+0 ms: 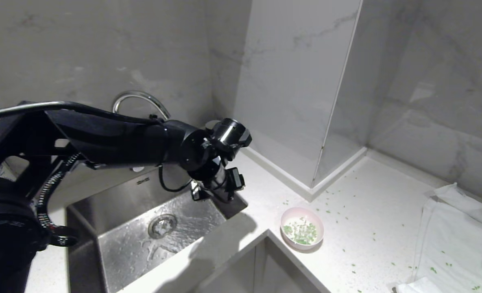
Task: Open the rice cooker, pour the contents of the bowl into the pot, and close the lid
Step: Turn off the tap
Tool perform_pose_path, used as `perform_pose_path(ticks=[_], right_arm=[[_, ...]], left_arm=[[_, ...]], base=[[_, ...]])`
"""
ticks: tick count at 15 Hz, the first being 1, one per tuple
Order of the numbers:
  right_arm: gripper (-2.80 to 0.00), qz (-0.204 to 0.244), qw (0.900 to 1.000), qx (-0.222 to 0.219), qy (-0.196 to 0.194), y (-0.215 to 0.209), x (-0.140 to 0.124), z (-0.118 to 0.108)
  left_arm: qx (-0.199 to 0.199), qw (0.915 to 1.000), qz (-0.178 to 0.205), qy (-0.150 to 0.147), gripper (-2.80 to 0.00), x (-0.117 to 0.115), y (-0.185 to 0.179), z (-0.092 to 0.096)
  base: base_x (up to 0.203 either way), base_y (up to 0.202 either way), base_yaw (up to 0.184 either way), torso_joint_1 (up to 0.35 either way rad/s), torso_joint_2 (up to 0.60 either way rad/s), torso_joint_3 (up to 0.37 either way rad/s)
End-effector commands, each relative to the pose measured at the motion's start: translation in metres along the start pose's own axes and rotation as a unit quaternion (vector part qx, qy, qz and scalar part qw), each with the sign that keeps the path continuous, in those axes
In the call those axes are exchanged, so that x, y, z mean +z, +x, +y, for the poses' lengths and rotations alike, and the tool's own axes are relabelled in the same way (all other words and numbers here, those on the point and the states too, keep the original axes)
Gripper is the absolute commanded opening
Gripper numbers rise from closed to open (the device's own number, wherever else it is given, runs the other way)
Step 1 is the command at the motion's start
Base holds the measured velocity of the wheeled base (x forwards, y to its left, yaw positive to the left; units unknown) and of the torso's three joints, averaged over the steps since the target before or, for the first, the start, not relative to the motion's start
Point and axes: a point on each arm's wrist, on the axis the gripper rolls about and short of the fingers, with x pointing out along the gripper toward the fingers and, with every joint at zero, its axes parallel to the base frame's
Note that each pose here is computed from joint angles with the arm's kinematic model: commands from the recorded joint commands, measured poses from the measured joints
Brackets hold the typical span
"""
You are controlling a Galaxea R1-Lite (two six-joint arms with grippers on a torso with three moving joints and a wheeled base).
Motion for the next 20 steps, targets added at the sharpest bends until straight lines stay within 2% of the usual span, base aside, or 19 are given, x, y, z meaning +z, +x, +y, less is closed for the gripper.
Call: perform_pose_path(ticks=[1,2,3,6,10,15,18,20], right_arm=[[-2.80,0.001,1.000,0.001,0.000,0.000,0.000,0.000],[-2.80,0.000,1.000,0.001,0.000,0.000,0.000,0.000],[-2.80,0.001,1.000,0.001,0.000,0.000,0.000,0.000],[-2.80,0.001,1.000,0.001,0.000,0.000,0.000,0.000],[-2.80,0.001,1.000,0.001,0.000,0.000,0.000,0.000],[-2.80,0.000,1.000,0.001,0.000,0.000,0.000,0.000],[-2.80,0.000,1.000,0.001,0.000,0.000,0.000,0.000],[-2.80,0.000,1.000,0.001,0.000,0.000,0.000,0.000]], left_arm=[[0.034,0.9980,-0.009,-0.052,0.00,0.019,-0.019,0.049],[0.050,0.9958,-0.010,-0.077,0.00,0.027,-0.017,0.068],[0.065,0.9926,-0.014,-0.102,-2.80,0.036,-0.017,0.087],[0.088,0.9835,-0.031,-0.155,-2.80,0.059,-0.013,0.136],[0.116,0.9740,-0.063,-0.185,-2.80,0.084,0.009,0.191],[0.163,0.9566,-0.070,-0.231,-2.80,0.113,0.055,0.254],[0.177,0.9463,-0.084,-0.257,-2.80,0.133,0.085,0.284],[0.175,0.9428,-0.098,-0.266,-2.80,0.143,0.093,0.290]], base=[[0.000,0.000,0.000,0.000,0.00,0.000],[0.000,0.000,0.000,0.000,0.00,0.000],[0.000,0.000,0.000,0.000,0.00,0.000],[0.000,0.000,0.000,0.000,0.00,0.000],[0.000,0.000,0.000,0.000,0.00,0.000],[0.000,0.000,0.000,0.000,0.00,0.000],[0.000,0.000,0.000,0.000,0.00,0.000],[0.000,0.000,0.000,0.000,0.00,0.000]])
